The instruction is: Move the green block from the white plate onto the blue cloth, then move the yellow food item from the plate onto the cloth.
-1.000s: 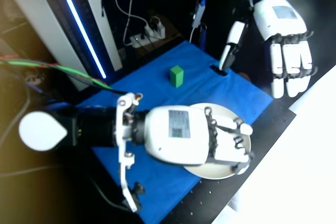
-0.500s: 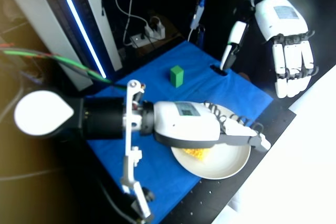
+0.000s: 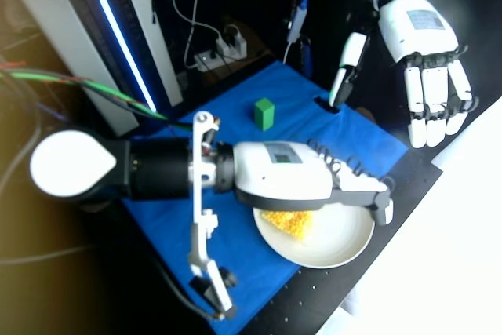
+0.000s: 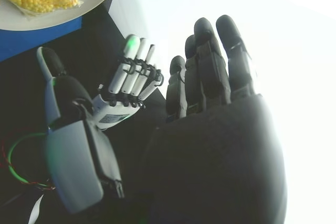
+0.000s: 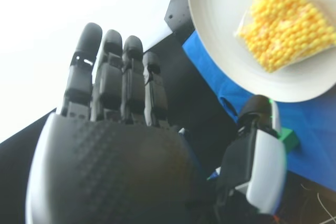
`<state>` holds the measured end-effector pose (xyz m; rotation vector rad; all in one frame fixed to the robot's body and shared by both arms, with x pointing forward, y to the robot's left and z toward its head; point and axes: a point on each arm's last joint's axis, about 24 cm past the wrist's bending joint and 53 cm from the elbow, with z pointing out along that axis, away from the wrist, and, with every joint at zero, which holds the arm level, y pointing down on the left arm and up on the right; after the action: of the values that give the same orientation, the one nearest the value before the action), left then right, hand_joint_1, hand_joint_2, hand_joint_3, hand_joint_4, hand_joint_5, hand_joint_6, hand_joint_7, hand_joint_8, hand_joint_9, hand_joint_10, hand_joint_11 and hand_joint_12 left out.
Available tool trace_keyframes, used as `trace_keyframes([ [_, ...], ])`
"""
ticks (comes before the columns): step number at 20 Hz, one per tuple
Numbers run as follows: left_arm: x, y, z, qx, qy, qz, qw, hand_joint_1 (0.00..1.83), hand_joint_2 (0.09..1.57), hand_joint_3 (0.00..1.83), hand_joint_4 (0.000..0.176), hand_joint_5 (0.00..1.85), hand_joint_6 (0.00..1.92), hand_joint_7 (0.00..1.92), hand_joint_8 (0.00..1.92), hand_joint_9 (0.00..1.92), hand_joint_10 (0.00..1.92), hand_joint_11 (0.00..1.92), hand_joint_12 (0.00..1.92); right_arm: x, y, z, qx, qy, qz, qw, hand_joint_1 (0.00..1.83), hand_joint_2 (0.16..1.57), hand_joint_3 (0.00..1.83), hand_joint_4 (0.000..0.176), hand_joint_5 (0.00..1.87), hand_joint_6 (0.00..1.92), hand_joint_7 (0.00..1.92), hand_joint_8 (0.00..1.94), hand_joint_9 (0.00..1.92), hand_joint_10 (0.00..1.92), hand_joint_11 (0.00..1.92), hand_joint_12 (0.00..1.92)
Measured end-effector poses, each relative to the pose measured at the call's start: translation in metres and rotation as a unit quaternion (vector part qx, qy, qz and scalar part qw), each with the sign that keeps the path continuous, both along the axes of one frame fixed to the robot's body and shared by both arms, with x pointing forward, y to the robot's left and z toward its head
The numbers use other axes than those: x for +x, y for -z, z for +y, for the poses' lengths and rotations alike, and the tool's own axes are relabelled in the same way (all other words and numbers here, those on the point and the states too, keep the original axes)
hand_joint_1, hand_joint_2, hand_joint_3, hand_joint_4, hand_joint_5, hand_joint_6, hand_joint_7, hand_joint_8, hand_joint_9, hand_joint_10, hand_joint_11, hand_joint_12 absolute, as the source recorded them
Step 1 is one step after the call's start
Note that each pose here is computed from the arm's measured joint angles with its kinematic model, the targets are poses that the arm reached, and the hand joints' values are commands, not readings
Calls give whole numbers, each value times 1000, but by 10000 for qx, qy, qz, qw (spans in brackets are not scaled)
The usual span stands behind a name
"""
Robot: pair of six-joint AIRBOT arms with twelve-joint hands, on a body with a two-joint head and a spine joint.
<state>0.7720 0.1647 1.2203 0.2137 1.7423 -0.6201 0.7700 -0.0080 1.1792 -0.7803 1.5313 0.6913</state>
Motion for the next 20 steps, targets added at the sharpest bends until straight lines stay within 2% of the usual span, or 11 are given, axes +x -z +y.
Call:
trace_keyframes([
  [2,0,0,0,3,-3,3,10000,571,893,0,70,178,3,331,12,366,9,213,413,1,-1,-1,31,17,15,10000,279,930,1,0,189,0,239,0,217,3,0,1038],
  [4,0,0,0,-1,-2,2,10000,575,908,5,84,173,1,315,3,362,6,215,407,4,-4,-4,143,86,61,9998,311,925,1,0,131,0,192,0,179,0,0,946],
  [6,-1,1,-1,2,7,11,10000,594,892,0,80,182,3,332,7,410,21,250,424,6,-4,-7,148,131,61,9998,322,993,8,0,105,3,198,2,171,0,0,842],
  [7,-1,1,-1,2,5,11,10000,605,869,0,87,200,3,331,3,438,14,217,625,7,-4,-7,138,146,62,9998,322,937,0,0,110,4,187,0,159,0,0,842],
  [8,-1,1,-1,2,5,11,10000,614,852,3,94,217,1,329,0,440,2,122,775,7,-2,-8,131,146,68,9998,301,968,0,0,141,5,181,0,168,3,0,904],
  [10,-1,1,-1,0,5,12,10000,626,841,0,92,228,4,322,10,444,2,84,924,9,4,-4,118,172,109,9997,332,901,0,0,214,9,234,7,209,11,0,933],
  [12,-1,1,-2,-1,10,11,10000,635,813,0,104,244,0,320,0,412,1,88,793,10,13,0,86,176,172,9997,282,868,0,0,250,7,214,2,191,3,0,924],
  [14,-1,1,-3,2,15,16,10000,643,792,1,94,251,0,329,0,412,0,126,653,10,23,2,96,197,270,9994,401,868,6,0,316,6,257,8,233,14,0,938],
  [18,-1,1,-6,-9,45,19,10000,634,803,1,80,221,0,318,0,417,0,182,597,15,47,-8,59,395,488,9980,553,824,0,0,321,0,320,1,328,13,14,1131],
  [19,-1,1,-6,-8,45,20,10000,640,807,2,73,219,0,318,0,406,0,182,591,15,52,-10,20,424,513,9978,607,785,0,0,277,0,295,0,331,10,2,1118],
  [20,-1,2,-7,-51,38,44,10000,652,817,6,70,214,0,309,0,406,1,184,591,16,57,-11,-14,457,543,9975,656,771,0,0,238,2,253,5,291,10,0,954],
])
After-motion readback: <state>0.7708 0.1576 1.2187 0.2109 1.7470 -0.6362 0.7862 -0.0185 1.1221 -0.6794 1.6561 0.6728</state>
